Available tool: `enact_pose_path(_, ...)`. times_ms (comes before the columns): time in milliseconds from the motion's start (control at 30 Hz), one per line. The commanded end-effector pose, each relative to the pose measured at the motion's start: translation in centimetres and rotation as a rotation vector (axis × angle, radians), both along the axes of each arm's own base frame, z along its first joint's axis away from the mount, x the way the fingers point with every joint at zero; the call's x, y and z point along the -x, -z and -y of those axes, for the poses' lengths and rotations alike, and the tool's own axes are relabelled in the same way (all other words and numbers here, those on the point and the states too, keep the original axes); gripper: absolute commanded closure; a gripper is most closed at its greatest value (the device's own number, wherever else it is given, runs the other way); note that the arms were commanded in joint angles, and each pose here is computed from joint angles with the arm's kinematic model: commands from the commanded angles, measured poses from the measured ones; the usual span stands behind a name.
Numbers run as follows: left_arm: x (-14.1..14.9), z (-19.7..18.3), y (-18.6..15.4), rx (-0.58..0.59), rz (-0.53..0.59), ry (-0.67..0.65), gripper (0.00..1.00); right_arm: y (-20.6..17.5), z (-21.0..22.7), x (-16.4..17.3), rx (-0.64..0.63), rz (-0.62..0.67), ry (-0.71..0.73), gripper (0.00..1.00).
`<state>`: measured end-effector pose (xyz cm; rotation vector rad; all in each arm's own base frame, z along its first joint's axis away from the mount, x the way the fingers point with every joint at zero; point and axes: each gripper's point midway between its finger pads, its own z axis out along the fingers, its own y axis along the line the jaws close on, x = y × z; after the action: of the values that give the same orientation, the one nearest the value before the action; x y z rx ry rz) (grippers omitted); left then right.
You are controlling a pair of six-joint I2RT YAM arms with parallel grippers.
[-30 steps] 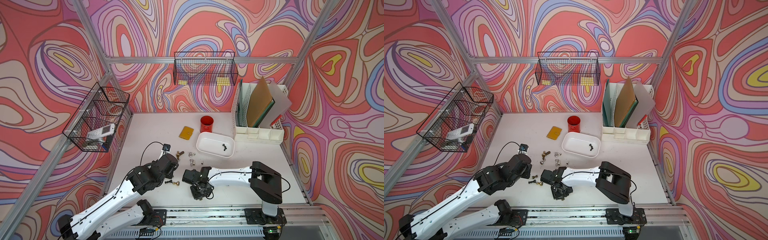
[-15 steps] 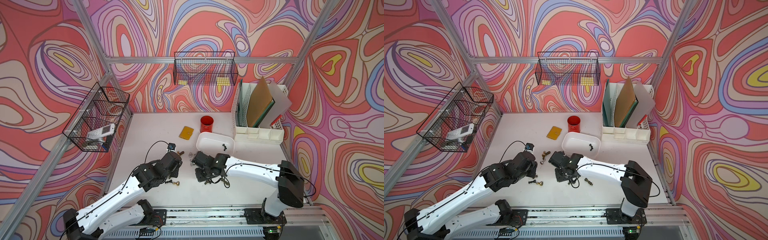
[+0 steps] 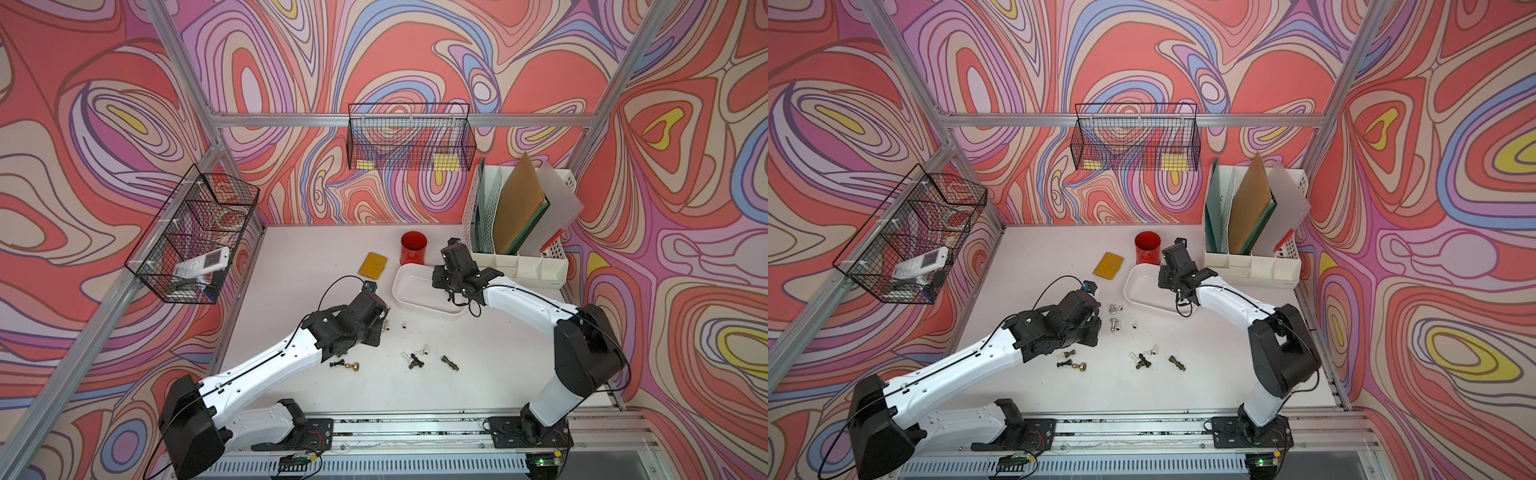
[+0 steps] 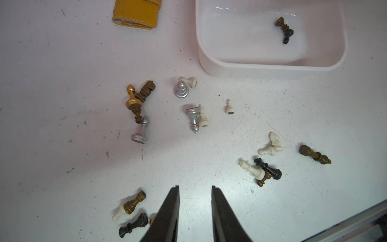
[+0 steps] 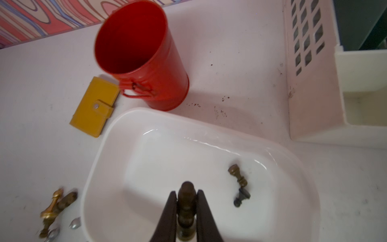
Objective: Put the chess pieces into the storage box
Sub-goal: Place the chess piece in the storage box.
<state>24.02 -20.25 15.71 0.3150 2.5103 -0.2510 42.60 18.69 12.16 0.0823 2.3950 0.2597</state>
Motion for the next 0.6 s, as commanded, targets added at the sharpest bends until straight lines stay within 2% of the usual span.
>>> enact_pose_path(0, -1.0, 1.6, -1.6, 0.057, 0.030, 0.031, 0.69, 0.6, 0.3, -3.2, 0.002, 0.096, 0.006, 0.96)
enact_pose_path(333, -1.7, 1.9, -0.8, 0.017, 0.029, 0.035, 0.69, 5.8, 0.7, -4.7, 0.007, 0.075, 0.018, 0.87)
enact_pose_path(567, -2.5, 2.6, -1.1, 0.000, 0.037, 0.047, 0.69, 5.8, 0.6, -4.7, 0.000, 0.078, 0.006, 0.76)
